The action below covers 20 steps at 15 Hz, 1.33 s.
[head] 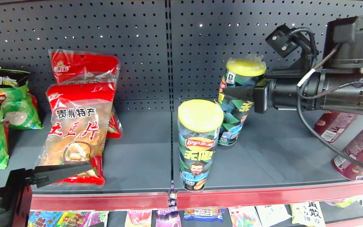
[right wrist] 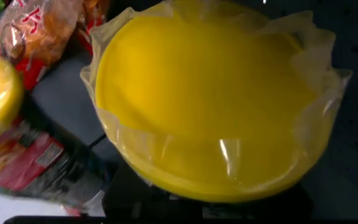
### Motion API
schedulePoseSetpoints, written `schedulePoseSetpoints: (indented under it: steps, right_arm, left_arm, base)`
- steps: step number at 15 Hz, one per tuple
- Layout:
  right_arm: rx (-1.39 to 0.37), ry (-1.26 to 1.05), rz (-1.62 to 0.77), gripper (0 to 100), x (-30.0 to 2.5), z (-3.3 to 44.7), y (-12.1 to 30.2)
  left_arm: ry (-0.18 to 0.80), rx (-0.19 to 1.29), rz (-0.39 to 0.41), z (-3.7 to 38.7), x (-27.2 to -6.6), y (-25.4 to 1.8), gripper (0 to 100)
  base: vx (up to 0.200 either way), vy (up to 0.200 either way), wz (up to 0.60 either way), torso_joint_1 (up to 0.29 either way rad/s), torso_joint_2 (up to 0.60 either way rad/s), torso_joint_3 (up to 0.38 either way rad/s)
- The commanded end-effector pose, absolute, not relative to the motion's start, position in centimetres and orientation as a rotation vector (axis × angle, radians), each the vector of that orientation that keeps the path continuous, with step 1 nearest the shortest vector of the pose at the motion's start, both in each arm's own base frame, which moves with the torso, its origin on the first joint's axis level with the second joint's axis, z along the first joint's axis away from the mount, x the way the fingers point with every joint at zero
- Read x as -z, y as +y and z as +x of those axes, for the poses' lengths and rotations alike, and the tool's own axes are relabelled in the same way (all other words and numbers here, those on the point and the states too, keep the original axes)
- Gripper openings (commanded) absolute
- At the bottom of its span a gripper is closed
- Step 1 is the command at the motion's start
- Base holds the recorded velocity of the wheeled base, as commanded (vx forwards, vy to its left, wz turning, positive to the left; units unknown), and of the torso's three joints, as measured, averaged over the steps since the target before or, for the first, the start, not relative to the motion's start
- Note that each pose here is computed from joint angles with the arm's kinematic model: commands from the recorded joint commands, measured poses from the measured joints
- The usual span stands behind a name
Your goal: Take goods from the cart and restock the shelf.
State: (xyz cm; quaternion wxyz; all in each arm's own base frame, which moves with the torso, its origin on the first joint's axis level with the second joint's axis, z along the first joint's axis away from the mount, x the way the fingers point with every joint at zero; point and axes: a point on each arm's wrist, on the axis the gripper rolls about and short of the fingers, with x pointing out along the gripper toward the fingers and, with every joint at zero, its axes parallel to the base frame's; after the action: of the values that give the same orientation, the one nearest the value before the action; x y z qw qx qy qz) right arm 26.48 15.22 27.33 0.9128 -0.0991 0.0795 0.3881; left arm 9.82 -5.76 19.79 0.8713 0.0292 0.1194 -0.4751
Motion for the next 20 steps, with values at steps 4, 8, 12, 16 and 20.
schedulePoseSetpoints:
  steps: [4,8,12,16,20]
  right_arm:
    - [-0.839,0.164,-0.204,0,-26.6,29.2,17.1]
    - [-0.881,0.140,-0.203,0,-26.1,30.6,19.2]
    - [-0.903,0.151,-0.204,0,-25.5,31.2,20.5]
    - [-0.919,0.163,-0.209,0,-25.0,31.1,21.3]
    - [-0.919,0.166,-0.209,0,-25.1,30.9,21.3]
  left_arm:
    - [0.243,0.978,0.064,9.7,-19.8,-5.7,100]
    - [0.242,0.964,0.063,9.7,-19.9,-5.6,100]
    - [0.237,0.956,0.063,9.7,-20.0,-5.6,100]
    - [0.238,0.956,0.063,9.7,-20.0,-5.6,100]
    - [0.237,0.956,0.063,9.8,-20.1,-5.7,100]
  base:
    - [0.000,0.000,0.00,0.000,0.00,0.000]
    - [0.000,0.000,0.00,0.000,0.00,0.000]
    - [0.000,0.000,0.00,0.000,0.00,0.000]
    - [0.000,0.000,0.00,0.000,0.00,0.000]
    - [0.000,0.000,0.00,0.000,0.00,0.000]
